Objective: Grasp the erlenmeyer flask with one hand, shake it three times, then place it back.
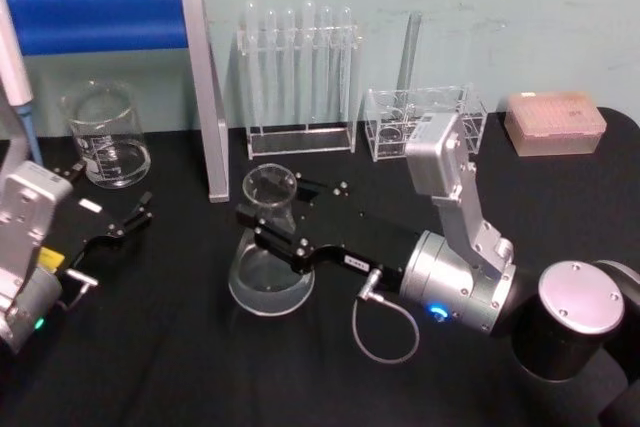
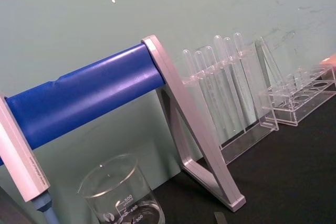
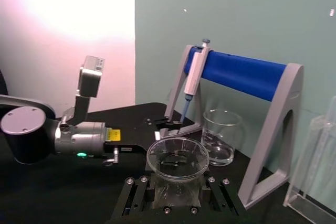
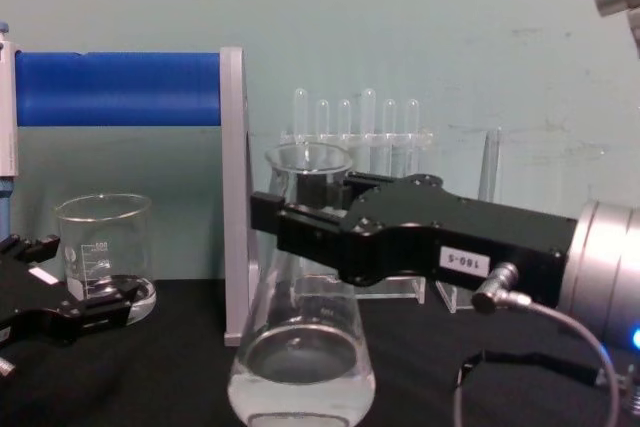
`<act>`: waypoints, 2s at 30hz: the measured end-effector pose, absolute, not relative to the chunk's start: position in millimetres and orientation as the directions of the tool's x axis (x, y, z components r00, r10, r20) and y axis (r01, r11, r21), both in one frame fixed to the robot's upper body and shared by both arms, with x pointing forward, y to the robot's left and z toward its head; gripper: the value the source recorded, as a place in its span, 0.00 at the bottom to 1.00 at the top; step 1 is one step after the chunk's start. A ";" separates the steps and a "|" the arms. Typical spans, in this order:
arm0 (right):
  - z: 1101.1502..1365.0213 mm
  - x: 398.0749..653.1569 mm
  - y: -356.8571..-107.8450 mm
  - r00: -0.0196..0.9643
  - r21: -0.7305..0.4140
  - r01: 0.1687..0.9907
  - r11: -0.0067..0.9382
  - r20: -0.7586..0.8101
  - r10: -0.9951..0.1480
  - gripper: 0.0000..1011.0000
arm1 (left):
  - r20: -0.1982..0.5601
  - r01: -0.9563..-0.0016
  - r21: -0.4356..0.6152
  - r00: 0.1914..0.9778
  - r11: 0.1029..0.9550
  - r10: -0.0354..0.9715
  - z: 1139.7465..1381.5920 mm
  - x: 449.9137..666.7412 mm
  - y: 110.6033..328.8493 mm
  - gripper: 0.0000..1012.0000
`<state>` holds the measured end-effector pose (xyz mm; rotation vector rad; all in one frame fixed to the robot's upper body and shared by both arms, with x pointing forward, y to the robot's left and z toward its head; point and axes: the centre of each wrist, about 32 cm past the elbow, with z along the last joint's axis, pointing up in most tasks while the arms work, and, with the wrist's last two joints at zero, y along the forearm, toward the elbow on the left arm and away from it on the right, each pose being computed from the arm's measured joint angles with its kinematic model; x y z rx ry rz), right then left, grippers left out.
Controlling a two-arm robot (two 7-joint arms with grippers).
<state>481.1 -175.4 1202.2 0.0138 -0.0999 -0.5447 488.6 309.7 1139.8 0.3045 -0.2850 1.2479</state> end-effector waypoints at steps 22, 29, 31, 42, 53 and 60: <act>1202.4 497.3 -209.4 0.719 0.046 0.687 0.725 0.098 -0.688 0.44 | 0.374 -0.955 0.070 0.292 0.287 0.880 1139.8 488.6 309.7 0.99; 1203.4 504.4 -230.6 0.627 0.055 0.771 0.634 0.107 -0.772 0.44 | 0.374 -0.955 0.070 0.292 0.287 0.880 1139.8 488.6 309.6 0.99; 1204.0 506.2 -238.7 0.594 0.058 0.796 0.602 0.108 -0.797 0.45 | 0.374 -0.955 0.070 0.292 0.287 0.880 1139.8 488.6 309.7 0.99; 1204.0 509.7 -268.9 0.474 0.063 0.874 0.482 0.110 -0.874 0.44 | 0.374 -0.955 0.070 0.292 0.287 0.880 1139.8 488.6 309.7 0.99; 1203.6 510.9 -271.5 0.466 0.061 0.879 0.473 0.103 -0.879 0.44 | 0.374 -0.955 0.070 0.292 0.287 0.880 1139.8 488.6 309.7 0.99; 1204.2 509.9 -250.0 0.553 0.059 0.827 0.560 0.098 -0.827 0.44 | 0.374 -0.955 0.070 0.292 0.287 0.880 1139.8 488.6 309.7 0.99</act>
